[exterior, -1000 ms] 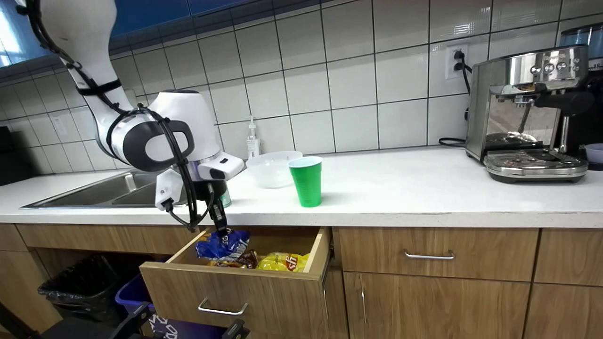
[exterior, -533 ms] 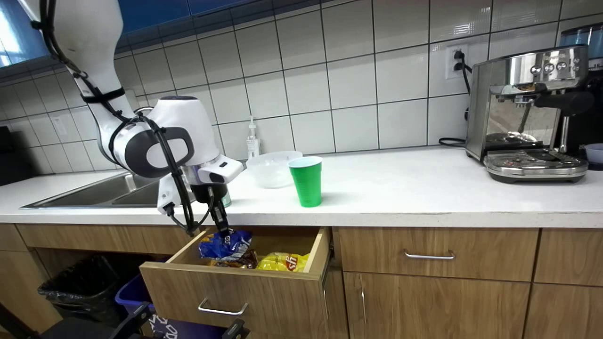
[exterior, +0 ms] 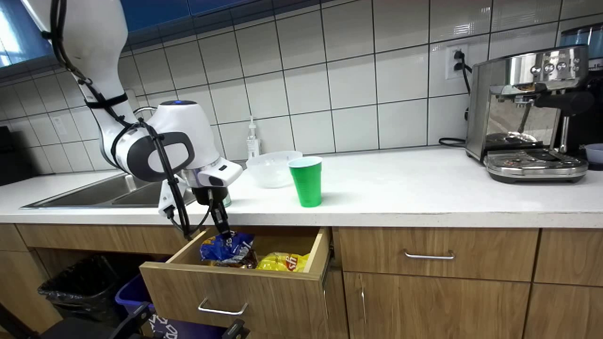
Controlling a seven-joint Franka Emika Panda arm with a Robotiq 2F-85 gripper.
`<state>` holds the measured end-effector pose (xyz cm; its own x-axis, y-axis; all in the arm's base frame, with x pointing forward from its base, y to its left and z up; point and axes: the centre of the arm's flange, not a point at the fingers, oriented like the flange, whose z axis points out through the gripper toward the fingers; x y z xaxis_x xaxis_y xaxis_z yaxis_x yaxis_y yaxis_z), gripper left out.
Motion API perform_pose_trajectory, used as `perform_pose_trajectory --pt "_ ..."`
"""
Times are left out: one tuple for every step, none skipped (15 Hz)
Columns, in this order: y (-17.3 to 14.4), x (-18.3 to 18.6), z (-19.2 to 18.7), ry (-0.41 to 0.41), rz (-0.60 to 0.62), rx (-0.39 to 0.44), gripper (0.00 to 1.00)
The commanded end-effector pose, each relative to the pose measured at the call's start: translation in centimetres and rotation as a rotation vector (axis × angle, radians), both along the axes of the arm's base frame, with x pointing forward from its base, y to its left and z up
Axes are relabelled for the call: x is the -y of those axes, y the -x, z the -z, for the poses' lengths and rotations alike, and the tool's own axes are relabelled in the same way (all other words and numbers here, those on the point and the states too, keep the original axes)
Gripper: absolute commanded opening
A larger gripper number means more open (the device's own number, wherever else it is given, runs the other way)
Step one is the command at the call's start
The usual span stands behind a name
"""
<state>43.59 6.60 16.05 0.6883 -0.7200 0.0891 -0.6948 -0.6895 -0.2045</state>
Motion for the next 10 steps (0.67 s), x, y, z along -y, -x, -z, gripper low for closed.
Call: perform_pose_trajectory --pt "-0.6 -0.5 -0.1 -0.001 0.041 0.015 0.48" --pt "-0.7 -0.5 -0.1 -0.002 0.045 0.014 0.57" --pt "-0.6 -0.5 -0.1 -0.001 0.046 0.009 0.63" --pt "-0.5 -0.3 -0.1 0.000 0.044 0.004 0.72" --pt "-0.2 0.0 -0.3 0.003 0.027 -0.015 0.79" --pt "0.4 0.6 -0.6 0.002 -0.019 -0.035 0.85" --pt "1.0 1.3 -0.7 0.006 -0.069 -0.044 0.93" --pt "1.4 1.6 -0.8 0.011 -0.102 -0.059 0.99" --pt "1.7 1.9 -0.8 0.015 -0.129 -0.068 1.00" --pt "1.9 2.1 -0.9 0.017 -0.146 -0.080 1.00"
